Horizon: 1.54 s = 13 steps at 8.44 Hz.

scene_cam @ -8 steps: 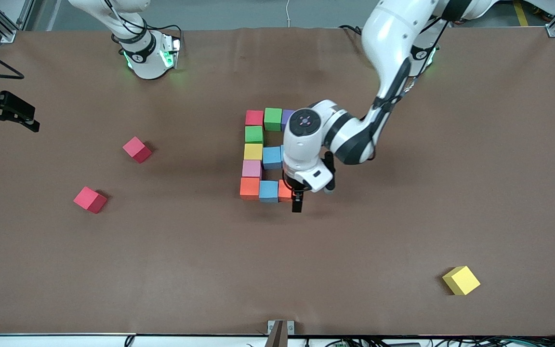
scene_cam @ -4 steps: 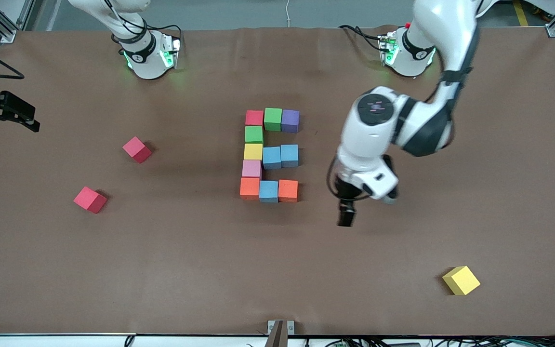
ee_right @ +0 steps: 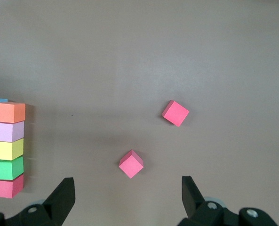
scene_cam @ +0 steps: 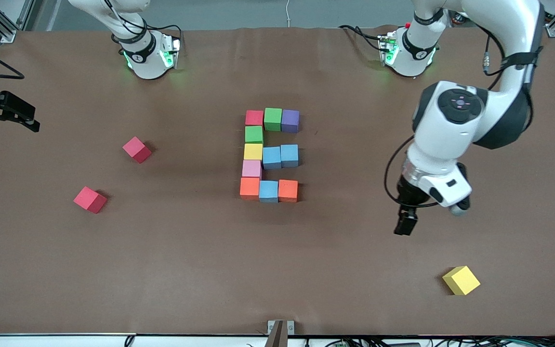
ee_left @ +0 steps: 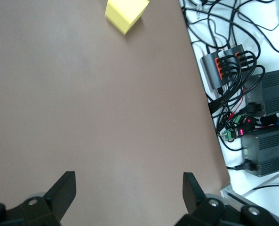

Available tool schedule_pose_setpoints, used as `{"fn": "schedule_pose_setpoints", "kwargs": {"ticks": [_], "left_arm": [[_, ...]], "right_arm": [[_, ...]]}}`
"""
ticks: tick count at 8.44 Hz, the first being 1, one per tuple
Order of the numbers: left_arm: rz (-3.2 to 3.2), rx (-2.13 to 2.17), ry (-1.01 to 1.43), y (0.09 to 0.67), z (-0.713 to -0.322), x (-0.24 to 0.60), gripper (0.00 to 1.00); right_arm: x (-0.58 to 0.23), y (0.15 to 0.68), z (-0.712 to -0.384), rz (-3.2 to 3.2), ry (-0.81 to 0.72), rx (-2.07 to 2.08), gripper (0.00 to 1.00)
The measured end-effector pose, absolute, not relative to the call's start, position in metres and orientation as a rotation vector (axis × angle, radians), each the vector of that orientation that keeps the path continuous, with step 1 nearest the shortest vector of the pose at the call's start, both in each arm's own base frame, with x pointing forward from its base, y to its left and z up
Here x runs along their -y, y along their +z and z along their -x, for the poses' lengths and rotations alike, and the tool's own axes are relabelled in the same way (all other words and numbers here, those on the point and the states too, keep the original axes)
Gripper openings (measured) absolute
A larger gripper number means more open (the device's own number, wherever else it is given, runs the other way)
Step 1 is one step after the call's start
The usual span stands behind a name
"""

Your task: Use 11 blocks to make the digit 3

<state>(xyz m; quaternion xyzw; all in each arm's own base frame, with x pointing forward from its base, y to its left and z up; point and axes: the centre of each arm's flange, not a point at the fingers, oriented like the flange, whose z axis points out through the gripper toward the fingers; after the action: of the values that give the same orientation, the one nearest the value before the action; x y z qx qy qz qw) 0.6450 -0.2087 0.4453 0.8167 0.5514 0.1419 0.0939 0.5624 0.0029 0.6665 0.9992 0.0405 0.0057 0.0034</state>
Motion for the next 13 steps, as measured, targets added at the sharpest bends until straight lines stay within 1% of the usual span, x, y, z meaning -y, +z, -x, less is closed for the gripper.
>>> {"fn": "schedule_pose_setpoints", "kwargs": {"ticks": [3,7,10,13], "left_arm": [[-2.691,-1.319,0.372,0.477,-0.646,0.122,1.0],[-2.964,-0.805,0.247,0.501,-0.632,0.01,1.0],[-3.087,-0.407,0.142,0.546,-0.602,-0.012,1.0],[-3.113,-0.252,0.094,0.591,-0.568,-0.002,1.0]], "right_arm": [[-0.003,0.667,-0.562,-3.132,0.018,-0.127,1.0],[-0.003,0.666,-0.562,-3.132,0.018,-0.127,1.0],[-0.003,0.667,-0.562,-3.132,0.018,-0.127,1.0],[-0.003,0.666,-0.562,-3.132,0.017,-0.127,1.0]]}}
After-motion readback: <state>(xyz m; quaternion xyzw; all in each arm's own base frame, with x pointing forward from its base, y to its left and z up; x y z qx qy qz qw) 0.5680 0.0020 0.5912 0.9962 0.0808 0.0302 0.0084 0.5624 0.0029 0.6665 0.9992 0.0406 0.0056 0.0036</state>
